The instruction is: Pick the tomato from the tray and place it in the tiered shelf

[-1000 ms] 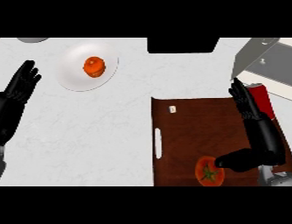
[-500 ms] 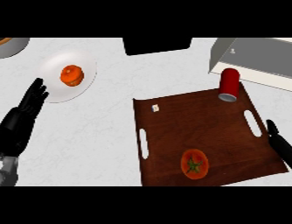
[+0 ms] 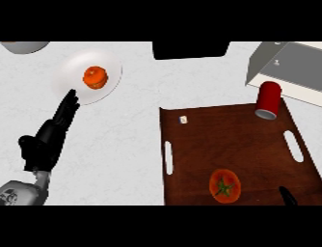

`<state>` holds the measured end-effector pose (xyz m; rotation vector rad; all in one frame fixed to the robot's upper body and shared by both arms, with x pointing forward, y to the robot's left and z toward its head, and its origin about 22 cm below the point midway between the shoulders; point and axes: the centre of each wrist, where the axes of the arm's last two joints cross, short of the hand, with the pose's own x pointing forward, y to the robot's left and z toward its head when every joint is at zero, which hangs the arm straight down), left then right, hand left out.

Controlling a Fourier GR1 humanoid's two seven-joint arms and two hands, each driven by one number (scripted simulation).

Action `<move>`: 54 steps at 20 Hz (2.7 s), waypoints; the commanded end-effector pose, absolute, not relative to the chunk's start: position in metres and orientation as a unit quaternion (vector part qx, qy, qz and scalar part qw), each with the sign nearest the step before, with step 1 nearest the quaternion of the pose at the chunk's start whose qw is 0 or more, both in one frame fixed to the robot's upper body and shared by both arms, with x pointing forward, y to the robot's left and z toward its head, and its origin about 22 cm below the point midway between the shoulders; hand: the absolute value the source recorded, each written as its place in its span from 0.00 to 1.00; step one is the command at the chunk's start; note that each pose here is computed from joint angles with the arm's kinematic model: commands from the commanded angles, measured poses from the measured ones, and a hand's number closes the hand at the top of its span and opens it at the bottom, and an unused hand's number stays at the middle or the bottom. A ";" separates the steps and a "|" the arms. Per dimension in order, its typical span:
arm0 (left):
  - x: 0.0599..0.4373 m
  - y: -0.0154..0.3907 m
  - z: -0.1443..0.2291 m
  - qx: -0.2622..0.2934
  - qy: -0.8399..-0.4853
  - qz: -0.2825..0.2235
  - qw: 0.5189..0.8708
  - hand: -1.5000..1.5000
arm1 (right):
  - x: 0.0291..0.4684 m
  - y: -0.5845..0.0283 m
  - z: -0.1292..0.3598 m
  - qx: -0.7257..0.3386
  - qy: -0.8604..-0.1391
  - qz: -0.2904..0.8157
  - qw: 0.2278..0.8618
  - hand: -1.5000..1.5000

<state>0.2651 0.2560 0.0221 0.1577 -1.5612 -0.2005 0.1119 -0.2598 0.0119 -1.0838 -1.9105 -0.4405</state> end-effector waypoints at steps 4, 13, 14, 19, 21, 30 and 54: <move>0.270 0.234 0.016 0.044 -0.708 -0.108 0.697 0.50 | 0.047 -0.218 0.019 -0.475 -0.725 -0.086 0.491 0.00; 0.274 0.219 0.016 0.055 -0.711 -0.116 0.692 0.50 | -0.013 -0.194 0.046 -0.517 -0.615 0.025 0.595 0.00; 0.280 0.220 0.028 0.047 -0.718 -0.122 0.684 0.50 | -0.016 -0.193 0.049 -0.516 -0.606 0.046 0.603 0.00; 0.287 0.226 0.030 0.056 -0.720 -0.120 0.681 0.50 | -0.036 -0.186 0.060 -0.559 -0.523 0.104 0.635 0.00; 0.276 0.221 0.015 0.052 -0.720 -0.123 0.681 0.50 | -0.039 -0.183 0.074 -0.569 -0.498 0.111 0.645 0.00; 0.283 0.229 0.022 0.046 -0.715 -0.128 0.685 0.50 | -0.024 -0.145 0.100 -0.566 -0.501 0.110 0.645 0.00; 0.286 0.218 0.028 0.041 -0.712 -0.114 0.692 0.50 | 0.035 -0.098 0.095 -0.590 -0.463 0.111 0.653 0.00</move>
